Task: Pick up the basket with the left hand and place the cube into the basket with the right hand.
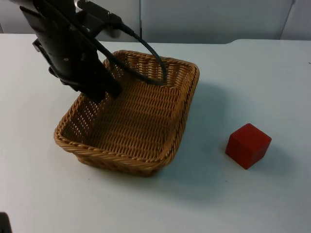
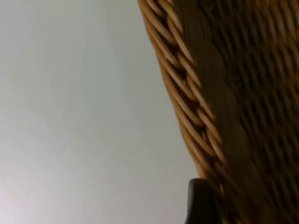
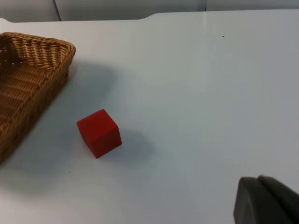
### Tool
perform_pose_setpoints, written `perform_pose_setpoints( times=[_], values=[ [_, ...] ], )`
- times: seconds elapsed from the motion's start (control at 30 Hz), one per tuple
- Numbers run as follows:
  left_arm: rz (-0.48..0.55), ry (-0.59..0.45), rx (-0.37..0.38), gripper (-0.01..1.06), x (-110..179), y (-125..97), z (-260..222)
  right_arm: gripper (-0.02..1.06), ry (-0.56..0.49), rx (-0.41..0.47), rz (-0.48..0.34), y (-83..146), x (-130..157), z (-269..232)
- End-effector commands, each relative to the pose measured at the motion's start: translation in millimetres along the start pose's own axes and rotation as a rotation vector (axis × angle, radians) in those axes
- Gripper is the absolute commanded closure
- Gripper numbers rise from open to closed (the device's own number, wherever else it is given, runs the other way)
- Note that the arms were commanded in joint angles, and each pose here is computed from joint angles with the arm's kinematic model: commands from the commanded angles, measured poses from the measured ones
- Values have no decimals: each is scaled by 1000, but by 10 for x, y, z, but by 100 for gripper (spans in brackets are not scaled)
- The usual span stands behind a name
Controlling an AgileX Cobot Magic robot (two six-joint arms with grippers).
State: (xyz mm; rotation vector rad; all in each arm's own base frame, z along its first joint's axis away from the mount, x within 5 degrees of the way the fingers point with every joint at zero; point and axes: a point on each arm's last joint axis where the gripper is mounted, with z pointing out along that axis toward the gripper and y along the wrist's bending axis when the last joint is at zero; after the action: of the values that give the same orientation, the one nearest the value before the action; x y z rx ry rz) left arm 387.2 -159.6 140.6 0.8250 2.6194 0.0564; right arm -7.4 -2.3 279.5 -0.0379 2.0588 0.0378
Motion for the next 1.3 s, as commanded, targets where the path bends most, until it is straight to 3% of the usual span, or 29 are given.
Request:
perform_pose_setpoints(
  times=[0.0,0.3,0.33,0.37,0.4,0.47,0.57,0.73,0.8,0.87,0.97,1.03,1.27],
  values=[
    [4,-2,-7,54,-45,-14,44,105,-7,3,-4,2,5,13],
    [10,68,6,55,53,-41,361,105,-7,3,-4,2,5,13],
    [10,78,7,60,66,-45,382,105,-7,3,-4,2,5,13],
    [13,89,9,73,80,-49,401,105,-7,3,-4,2,5,13],
    [13,89,9,73,80,-49,401,105,-7,3,-4,2,5,13],
    [20,101,17,105,91,-57,400,105,-7,3,-4,2,5,13],
    [-29,97,44,105,69,-76,354,105,-7,3,-4,2,5,13],
    [-146,57,155,105,27,52,91,105,-7,3,-4,2,5,13],
    [-254,19,210,105,25,241,-80,105,-7,3,-4,2,5,13],
    [-359,-46,322,105,14,418,-325,105,-7,3,-4,2,5,13],
    [-392,-99,365,105,12,540,-486,105,-7,3,-4,2,5,13],
    [-412,-134,351,105,19,644,-614,105,-7,3,-4,2,5,13],
    [-488,-156,407,105,35,716,-681,105,-7,3,-4,2,5,13]
  ],
)
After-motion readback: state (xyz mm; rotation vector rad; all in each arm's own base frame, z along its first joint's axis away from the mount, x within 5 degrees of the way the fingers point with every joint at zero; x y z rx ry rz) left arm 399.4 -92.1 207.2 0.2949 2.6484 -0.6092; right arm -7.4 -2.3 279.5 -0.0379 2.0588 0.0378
